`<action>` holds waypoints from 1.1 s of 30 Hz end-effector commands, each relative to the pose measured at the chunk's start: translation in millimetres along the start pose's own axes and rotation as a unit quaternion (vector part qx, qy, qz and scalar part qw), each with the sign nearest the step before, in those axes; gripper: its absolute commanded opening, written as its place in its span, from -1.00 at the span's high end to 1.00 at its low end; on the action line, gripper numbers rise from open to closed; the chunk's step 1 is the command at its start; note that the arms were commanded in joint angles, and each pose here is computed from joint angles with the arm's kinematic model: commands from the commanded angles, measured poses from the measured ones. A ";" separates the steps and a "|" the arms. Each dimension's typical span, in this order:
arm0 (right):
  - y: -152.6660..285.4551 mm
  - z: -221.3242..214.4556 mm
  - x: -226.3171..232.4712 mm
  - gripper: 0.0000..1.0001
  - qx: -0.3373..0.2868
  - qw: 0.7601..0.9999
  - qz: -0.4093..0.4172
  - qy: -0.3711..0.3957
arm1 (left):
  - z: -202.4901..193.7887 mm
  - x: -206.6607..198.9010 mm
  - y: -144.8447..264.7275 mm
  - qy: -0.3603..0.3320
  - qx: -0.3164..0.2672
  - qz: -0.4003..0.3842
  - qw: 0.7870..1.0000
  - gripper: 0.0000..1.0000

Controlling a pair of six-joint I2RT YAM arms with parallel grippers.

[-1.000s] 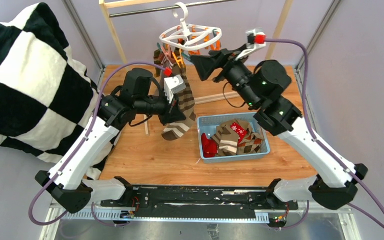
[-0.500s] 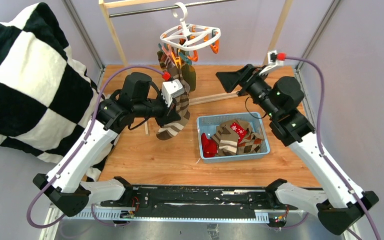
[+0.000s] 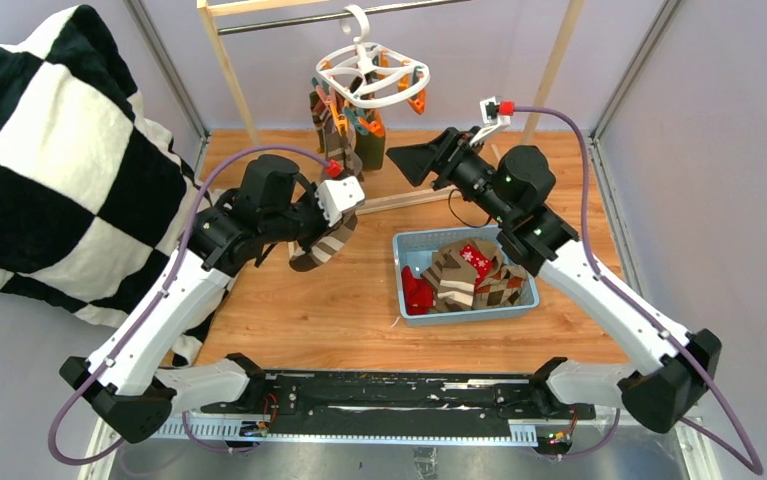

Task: Remove the socks clipped to the hanger
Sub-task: Adjust the hanger on the clothesline.

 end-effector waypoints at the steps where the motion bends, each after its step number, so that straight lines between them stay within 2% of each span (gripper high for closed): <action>1: -16.3 0.7 -11.7 -0.57 -0.013 0.995 0.054 -0.083 | -4.8 2.6 13.8 -0.055 0.010 0.022 0.998 1.00; 9: -40.5 -5.6 -30.1 -0.55 0.020 0.984 0.109 -0.143 | 7.8 -1.1 18.1 -0.026 -0.015 0.008 1.000 1.00; 14: -59.3 -12.8 -32.3 -0.53 0.035 0.952 0.216 -0.216 | 14.9 -17.1 18.2 0.040 -0.036 -0.047 0.997 1.00; 20: -74.2 -9.0 -26.9 -0.54 0.028 0.912 0.313 -0.262 | 17.6 -47.0 22.4 0.110 -0.068 -0.153 0.980 1.00; 24: -81.1 -4.2 -20.6 -0.58 0.026 0.888 0.362 -0.283 | 15.4 -44.5 18.4 0.158 -0.086 -0.181 0.967 1.00; 28: -88.5 -7.0 -22.0 -0.58 0.026 0.880 0.367 -0.302 | 17.8 -36.6 17.5 0.186 -0.102 -0.209 0.955 1.00; 33: -94.5 -4.0 -18.6 -0.58 0.025 0.866 0.386 -0.316 | 25.4 -35.6 19.5 0.189 -0.111 -0.222 0.950 1.00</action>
Point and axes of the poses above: each gripper's point midway between its finger pads, its own y axis back along the fingers, its own x axis along the line the jaws close on, z = x × y, the point moved 7 cm from there along y, back along the fingers
